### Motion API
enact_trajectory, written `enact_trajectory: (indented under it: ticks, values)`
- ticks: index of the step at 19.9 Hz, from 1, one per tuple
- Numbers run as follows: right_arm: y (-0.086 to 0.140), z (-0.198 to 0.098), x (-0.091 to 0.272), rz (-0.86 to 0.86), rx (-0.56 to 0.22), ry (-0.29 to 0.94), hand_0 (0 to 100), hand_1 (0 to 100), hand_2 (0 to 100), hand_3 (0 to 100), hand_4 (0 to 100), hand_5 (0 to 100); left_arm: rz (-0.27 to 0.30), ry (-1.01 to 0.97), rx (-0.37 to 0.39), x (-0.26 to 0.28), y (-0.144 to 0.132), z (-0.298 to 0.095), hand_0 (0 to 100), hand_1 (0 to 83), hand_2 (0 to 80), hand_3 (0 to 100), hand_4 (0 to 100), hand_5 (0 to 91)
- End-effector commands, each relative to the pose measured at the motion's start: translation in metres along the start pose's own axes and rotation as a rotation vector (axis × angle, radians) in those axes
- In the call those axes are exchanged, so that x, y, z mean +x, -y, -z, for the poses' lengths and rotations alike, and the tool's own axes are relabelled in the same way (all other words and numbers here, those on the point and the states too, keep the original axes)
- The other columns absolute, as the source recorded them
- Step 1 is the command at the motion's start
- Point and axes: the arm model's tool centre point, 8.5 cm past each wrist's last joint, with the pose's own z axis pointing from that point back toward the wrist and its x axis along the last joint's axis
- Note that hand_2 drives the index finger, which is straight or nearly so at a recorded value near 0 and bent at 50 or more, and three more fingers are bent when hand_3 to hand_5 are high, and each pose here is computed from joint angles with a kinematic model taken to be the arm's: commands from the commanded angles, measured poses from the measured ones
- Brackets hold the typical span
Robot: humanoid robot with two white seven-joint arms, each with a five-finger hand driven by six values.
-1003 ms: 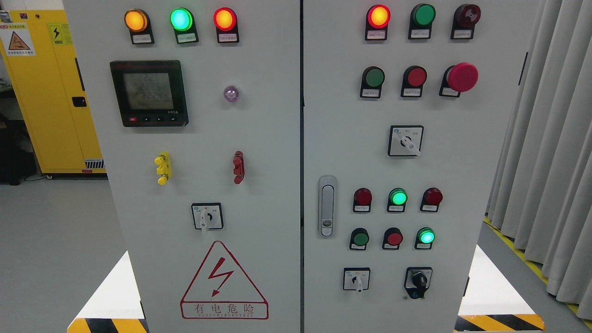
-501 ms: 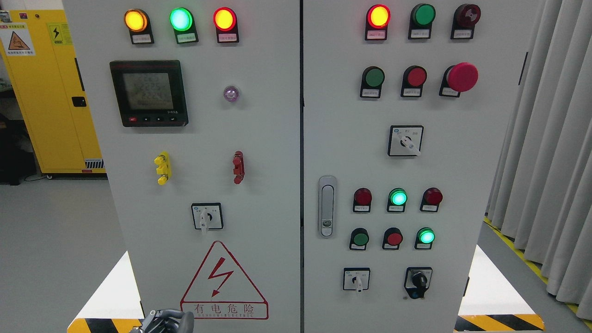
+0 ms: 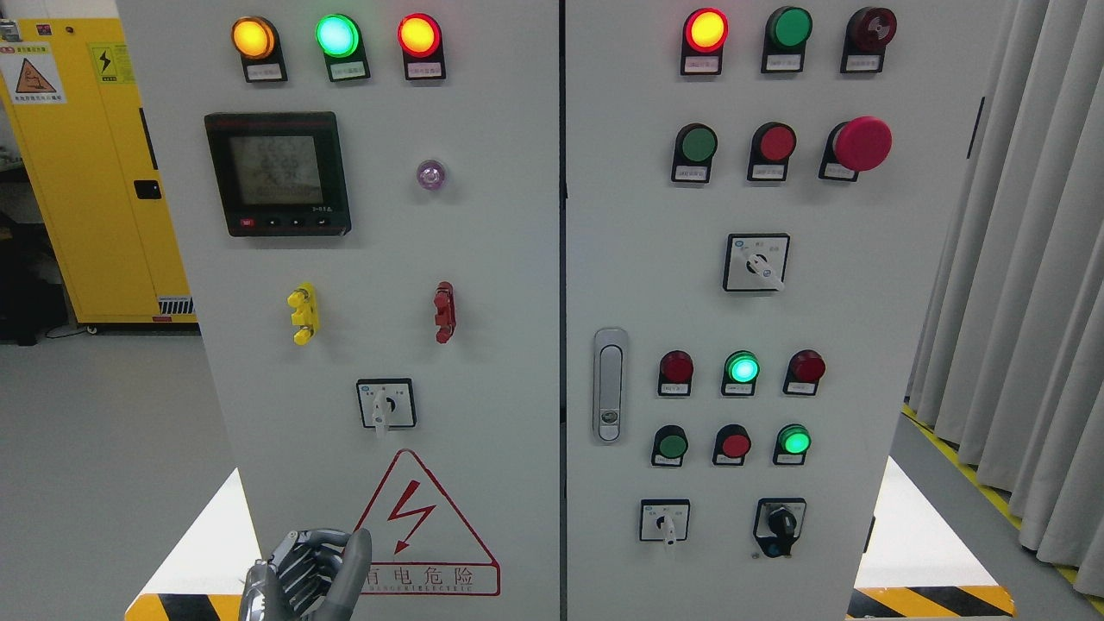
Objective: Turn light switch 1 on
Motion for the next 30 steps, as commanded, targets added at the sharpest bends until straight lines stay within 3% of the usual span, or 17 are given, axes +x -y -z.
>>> enact_trajectory:
  ticks: [1,30]
  values:
    - [0.0,0.0,0.0,0.0,0.001,0.001,0,50,4,0,0,0,-0.014,0.057,0.005,0.031,0.016,0.01,21,64.8,56.8,83,84,79.7]
    - [0.0,0.0,0.0,0.0,0.001,0.001,0,50,4,0,0,0,0.005,-0.015,0.096,0.058,0.021,0.038,24,66.7,57.0,85,86,80.8]
